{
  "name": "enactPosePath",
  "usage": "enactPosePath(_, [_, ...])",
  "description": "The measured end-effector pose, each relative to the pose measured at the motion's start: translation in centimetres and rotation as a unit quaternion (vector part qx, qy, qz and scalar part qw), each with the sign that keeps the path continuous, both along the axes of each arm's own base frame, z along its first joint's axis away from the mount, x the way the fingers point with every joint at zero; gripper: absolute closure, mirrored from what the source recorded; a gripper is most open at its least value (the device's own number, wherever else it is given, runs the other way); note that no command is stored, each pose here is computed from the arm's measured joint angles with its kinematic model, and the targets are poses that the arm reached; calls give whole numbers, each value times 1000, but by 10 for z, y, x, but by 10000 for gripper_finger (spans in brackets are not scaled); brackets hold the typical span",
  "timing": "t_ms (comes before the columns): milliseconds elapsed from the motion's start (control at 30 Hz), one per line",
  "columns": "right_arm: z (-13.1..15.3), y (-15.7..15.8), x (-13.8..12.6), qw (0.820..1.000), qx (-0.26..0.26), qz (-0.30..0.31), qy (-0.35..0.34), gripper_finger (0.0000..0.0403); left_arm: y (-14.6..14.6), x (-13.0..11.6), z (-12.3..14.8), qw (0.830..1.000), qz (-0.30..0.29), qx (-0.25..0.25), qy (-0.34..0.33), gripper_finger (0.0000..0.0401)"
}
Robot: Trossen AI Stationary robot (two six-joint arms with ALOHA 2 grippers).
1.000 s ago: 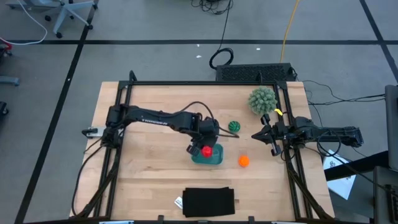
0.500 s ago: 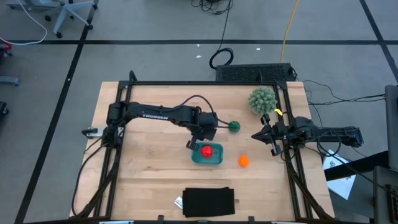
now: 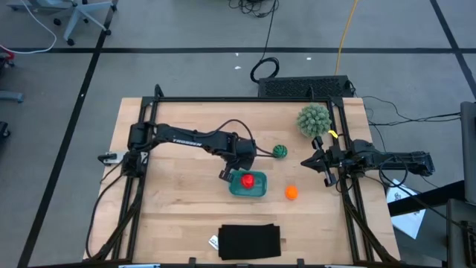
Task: Pick and placing Produce into tupperware
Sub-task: Adjust the blue bin on the table, then put the green watermelon into the blue bin
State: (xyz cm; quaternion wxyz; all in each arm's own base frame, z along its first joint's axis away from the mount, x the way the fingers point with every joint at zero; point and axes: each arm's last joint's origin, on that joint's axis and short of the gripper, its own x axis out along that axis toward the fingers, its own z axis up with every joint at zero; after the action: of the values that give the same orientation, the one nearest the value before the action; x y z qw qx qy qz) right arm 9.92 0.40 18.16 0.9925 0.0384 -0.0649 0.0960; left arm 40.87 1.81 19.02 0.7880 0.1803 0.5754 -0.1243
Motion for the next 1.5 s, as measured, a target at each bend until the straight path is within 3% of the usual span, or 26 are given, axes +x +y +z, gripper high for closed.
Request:
enactPosePath(600, [0,0,0,1000,0,0,0,403,-22,-2,-1,1000,-17,-5,13,401])
enactPosePath(967, [0,0,0,1000,0,0,0,403,-19,-2,2,999,-16,45,8,401])
enactPosePath(1133, [0,0,0,1000,0,0,0,403,-16,-1,3,996,-2,93,4,401])
enactPosePath(1500, [0,0,0,1000,0,0,1,403,-15,1,24,994,-7,97,-54,401])
